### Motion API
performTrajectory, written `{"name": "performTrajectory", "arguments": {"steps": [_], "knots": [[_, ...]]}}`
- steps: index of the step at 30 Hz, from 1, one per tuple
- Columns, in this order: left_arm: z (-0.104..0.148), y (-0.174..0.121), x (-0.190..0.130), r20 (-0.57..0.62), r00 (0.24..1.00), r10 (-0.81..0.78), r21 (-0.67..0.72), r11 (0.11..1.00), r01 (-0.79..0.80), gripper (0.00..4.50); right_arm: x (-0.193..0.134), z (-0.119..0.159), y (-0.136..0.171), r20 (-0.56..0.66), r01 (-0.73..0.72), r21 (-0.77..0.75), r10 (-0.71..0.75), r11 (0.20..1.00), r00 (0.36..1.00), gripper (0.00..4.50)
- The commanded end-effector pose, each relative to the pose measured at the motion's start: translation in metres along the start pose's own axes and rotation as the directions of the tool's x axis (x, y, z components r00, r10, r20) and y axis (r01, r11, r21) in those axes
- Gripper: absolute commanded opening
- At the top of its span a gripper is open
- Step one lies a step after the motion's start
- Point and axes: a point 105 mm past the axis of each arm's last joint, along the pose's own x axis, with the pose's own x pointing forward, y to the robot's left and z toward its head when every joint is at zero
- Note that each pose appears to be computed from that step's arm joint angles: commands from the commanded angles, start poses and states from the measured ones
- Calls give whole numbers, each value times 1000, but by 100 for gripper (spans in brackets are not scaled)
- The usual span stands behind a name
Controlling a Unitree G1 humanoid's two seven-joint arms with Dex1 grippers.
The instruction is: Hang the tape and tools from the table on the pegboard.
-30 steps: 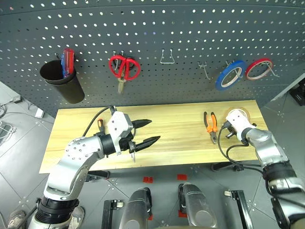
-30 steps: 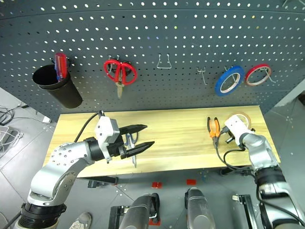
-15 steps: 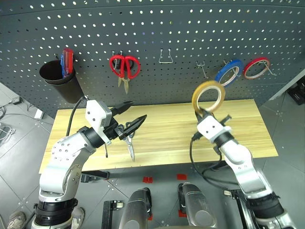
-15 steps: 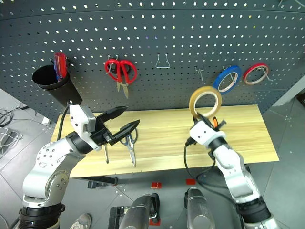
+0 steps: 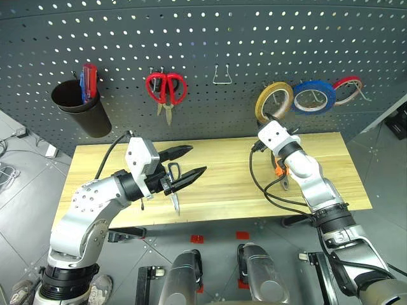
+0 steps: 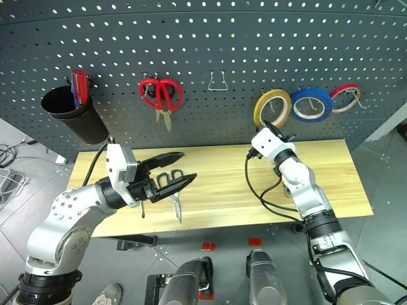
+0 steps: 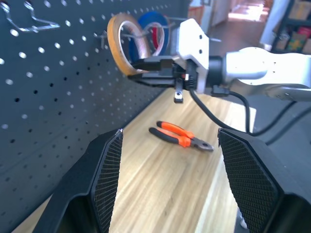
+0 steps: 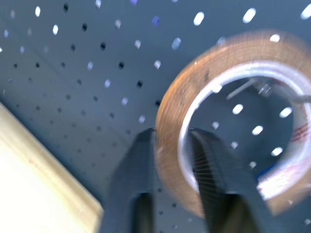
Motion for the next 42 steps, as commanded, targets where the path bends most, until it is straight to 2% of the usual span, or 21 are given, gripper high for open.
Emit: {"name": "performTrajectory", "arguments": {"steps": [1,4,6,7,9,11,17,20,25,37,40,42], "knots": [[0,-1,-7,-23,1000,-9,13,1000,9,332,-14,-2,5,-12,-4,75,5,997,1000,265],[-19,1,-21,-128,992,-5,30,1000,8,332,-39,-24,22,-152,-20,208,53,978,987,362],[-36,-2,-33,-224,974,-33,46,998,44,332,-53,-41,31,-288,18,297,72,955,955,429],[-45,-4,-40,-275,960,-56,47,996,71,332,-57,-50,33,-371,69,336,64,939,926,448],[-60,-10,-53,-356,929,-101,37,992,122,332,-63,-66,36,-504,163,399,67,902,861,448],[-67,-13,-59,-392,911,-127,34,988,152,332,-63,-75,41,-586,234,463,97,855,805,448],[-66,-16,-50,-360,923,-140,36,986,163,332,-53,-100,45,-717,365,501,140,784,683,448],[-65,-17,-46,-350,926,-142,36,986,165,332,-47,-110,46,-749,407,512,160,757,643,448],[-66,-16,-46,-347,928,-133,41,987,156,332,-38,-118,42,-762,431,498,143,753,632,448],[-61,-9,-43,-319,943,-93,61,991,118,332,-33,-139,50,-780,444,542,232,714,581,448],[-61,-9,-43,-317,944,-91,61,991,115,332,-35,-143,51,-789,444,536,238,718,567,392],[-60,-9,-43,-308,948,-82,54,993,104,332,-35,-144,52,-789,436,533,242,725,564,326]]}}
